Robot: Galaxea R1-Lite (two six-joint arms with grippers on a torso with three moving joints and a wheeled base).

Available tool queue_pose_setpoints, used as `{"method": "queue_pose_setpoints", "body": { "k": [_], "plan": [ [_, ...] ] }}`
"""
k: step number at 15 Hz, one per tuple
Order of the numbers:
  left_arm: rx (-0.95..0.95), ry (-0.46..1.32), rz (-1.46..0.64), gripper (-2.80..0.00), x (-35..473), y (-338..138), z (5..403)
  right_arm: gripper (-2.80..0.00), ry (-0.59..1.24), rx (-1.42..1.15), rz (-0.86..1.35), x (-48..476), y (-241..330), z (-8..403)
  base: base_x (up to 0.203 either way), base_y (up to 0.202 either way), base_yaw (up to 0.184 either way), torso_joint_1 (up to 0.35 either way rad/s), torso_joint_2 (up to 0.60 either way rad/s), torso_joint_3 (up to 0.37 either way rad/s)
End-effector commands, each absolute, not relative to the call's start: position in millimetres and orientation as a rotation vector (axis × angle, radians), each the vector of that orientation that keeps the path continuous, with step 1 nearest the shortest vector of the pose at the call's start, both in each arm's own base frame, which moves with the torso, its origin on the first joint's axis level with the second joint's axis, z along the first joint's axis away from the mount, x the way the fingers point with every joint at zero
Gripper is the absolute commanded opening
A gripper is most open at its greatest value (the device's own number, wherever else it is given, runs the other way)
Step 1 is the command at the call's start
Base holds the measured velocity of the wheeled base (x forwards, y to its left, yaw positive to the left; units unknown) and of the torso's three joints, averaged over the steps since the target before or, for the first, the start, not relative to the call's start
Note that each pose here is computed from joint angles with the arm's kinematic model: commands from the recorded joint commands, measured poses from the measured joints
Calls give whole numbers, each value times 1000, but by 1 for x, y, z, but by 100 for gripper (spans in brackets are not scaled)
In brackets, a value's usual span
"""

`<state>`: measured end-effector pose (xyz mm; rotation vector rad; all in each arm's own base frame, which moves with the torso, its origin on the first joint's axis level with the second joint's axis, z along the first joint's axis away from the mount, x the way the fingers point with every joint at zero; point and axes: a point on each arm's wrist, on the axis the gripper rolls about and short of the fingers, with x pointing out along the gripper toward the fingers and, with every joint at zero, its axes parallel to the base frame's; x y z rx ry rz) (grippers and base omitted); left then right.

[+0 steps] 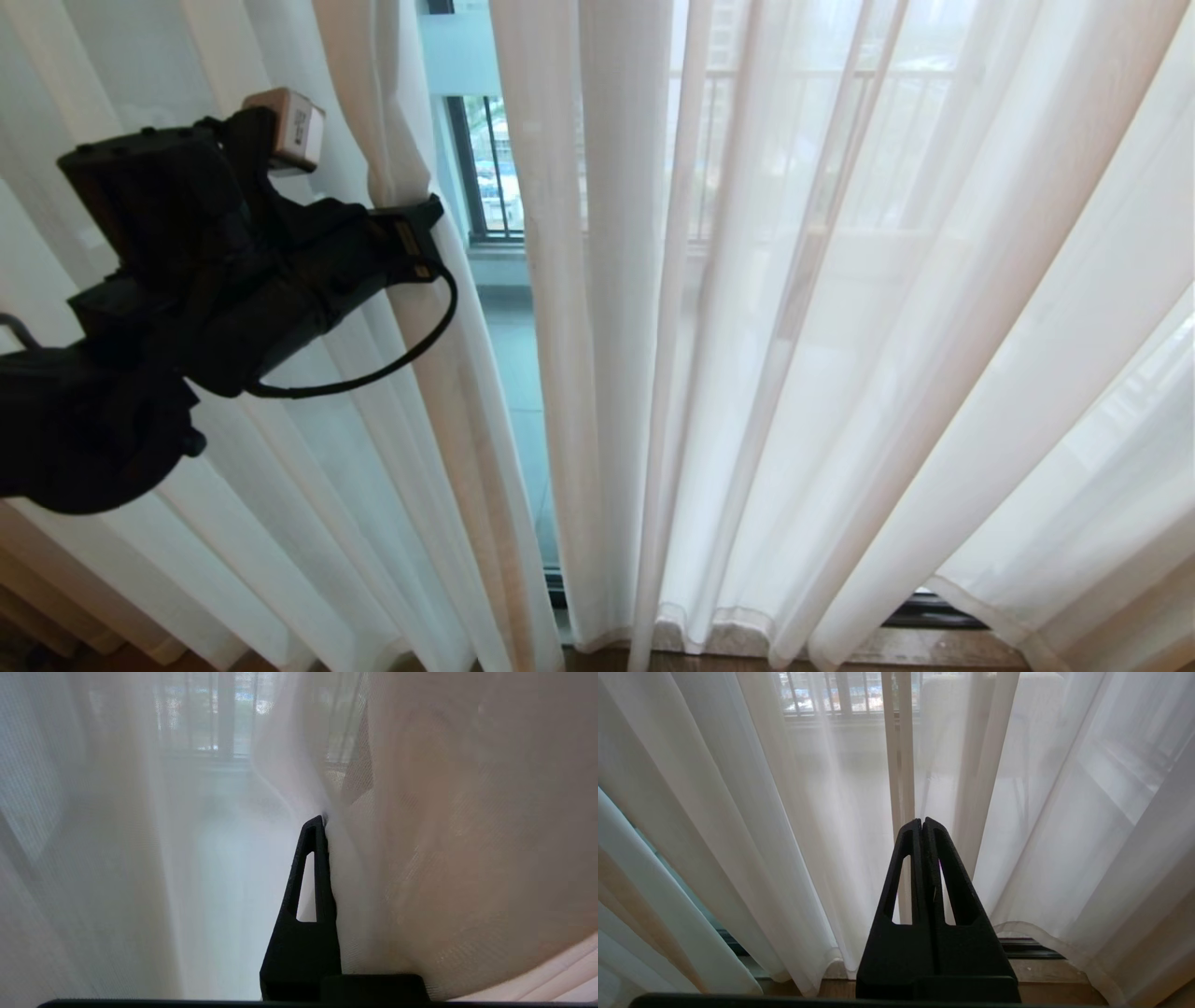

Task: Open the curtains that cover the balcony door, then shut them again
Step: Pull the inner curtains open on both sides

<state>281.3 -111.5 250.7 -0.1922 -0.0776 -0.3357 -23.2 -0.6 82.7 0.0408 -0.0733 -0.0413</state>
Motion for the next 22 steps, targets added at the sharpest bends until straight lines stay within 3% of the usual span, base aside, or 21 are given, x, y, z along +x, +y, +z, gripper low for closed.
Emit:
{"method": "queue_pose_setpoints", "body": {
  "k": [1,22],
  "plan": [
    [-194,-77,-322,-280,281,-111,249,-280,-73,41,-41,-23,-1,83,0,0,0,0,0,0],
    [-131,-139,-268,-280,286,-95,263,-280,-73,41,-41,-23,-1,83,0,0,0,0,0,0]
  ]
}}
